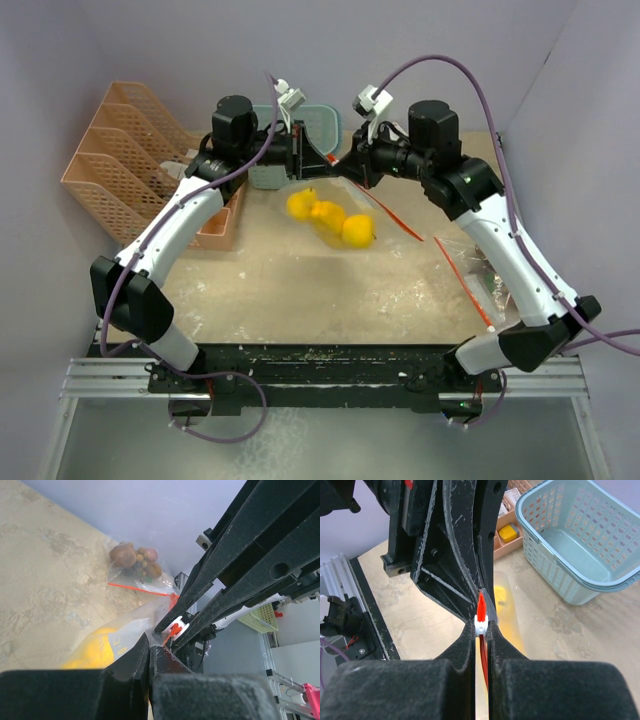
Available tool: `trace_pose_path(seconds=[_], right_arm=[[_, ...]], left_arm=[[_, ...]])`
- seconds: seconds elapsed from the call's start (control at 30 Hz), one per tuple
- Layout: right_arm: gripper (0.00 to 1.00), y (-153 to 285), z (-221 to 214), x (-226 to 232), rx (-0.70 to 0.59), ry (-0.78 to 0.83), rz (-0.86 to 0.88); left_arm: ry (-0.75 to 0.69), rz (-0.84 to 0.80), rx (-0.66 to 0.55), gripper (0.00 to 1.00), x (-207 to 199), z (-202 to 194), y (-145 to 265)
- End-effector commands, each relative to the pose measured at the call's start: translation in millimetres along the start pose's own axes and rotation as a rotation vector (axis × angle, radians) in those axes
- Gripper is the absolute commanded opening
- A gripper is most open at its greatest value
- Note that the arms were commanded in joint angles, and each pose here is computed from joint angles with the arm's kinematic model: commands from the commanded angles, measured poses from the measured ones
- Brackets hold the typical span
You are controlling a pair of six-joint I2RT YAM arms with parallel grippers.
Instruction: Open the zip-top bag and remove the fake food
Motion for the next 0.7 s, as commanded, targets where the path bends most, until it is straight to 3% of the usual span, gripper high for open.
trace_pose_path(seconds=[0.0,0.4,0.67], right_arm=[[0.0,16,-9,5,0.012,0.021,-0.011],[0.0,27,-27,6,0.034,0.015,-0.04],[0.0,37,-58,11,0.097,-0.01,-0.043]], left_arm=[[-0.169,-0.05,-0.112,0.0,-43,44,18],[-0.197,-0.057,-0.174,0.0,-58,73,37],[-0.193,0.081,-0.28,0.0,-48,106,85]])
Point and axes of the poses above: each gripper's point midway between its finger pads, its own y axis back along the fingers, its own x axis along the line the jaws close on, z = x × y, the point moved 5 cm from there along y, back along the fingers
